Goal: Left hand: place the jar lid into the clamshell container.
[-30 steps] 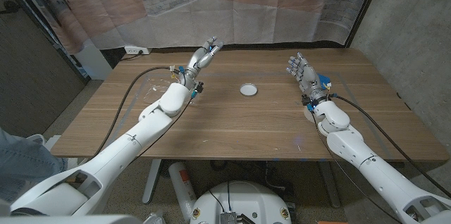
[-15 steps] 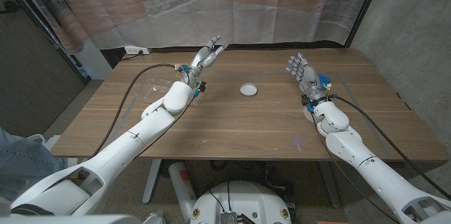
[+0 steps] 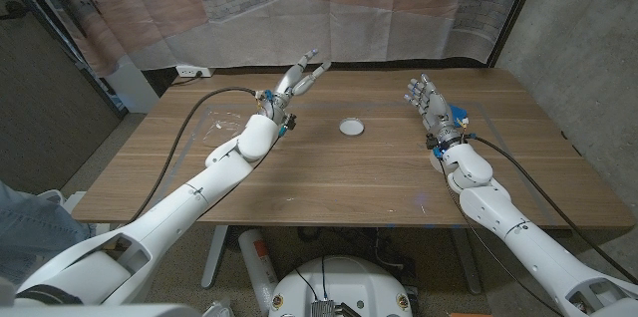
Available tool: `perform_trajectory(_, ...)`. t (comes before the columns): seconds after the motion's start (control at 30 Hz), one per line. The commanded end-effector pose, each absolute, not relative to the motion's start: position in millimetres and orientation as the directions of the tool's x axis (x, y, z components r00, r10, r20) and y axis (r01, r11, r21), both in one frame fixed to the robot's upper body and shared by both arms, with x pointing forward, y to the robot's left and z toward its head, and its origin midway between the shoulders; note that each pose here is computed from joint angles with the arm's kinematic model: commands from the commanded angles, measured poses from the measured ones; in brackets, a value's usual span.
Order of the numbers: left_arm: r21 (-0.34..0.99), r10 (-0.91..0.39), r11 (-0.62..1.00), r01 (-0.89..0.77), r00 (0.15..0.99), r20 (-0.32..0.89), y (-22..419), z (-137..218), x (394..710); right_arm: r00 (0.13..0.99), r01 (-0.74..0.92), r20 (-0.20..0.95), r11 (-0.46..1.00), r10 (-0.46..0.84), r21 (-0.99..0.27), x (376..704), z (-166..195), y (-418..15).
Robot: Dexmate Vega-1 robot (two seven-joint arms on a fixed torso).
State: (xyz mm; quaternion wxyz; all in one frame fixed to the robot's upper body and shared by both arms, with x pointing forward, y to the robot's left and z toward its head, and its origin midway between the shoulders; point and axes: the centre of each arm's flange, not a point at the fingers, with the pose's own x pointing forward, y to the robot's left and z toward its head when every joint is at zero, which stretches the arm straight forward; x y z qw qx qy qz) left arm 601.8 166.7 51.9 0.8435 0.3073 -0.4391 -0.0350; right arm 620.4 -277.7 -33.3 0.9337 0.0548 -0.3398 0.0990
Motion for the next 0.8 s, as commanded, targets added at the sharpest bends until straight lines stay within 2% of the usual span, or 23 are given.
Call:
perform_trajectory(0.03,0.579,-0.337,0.772,-0.262,0.604,0.722,157.3,52.3,600.6,0.748,-0.224,0.647,0.974,0.145,0.041,620.9,-34.3,-280.4)
perform_trajectory(0.8,0.656,-0.371,0.685,-0.317,0.624,0.688,136.4,51.9,601.9,0.748,-0.228,0.648,0.972,0.14,0.053,623.8,-39.9,-280.0)
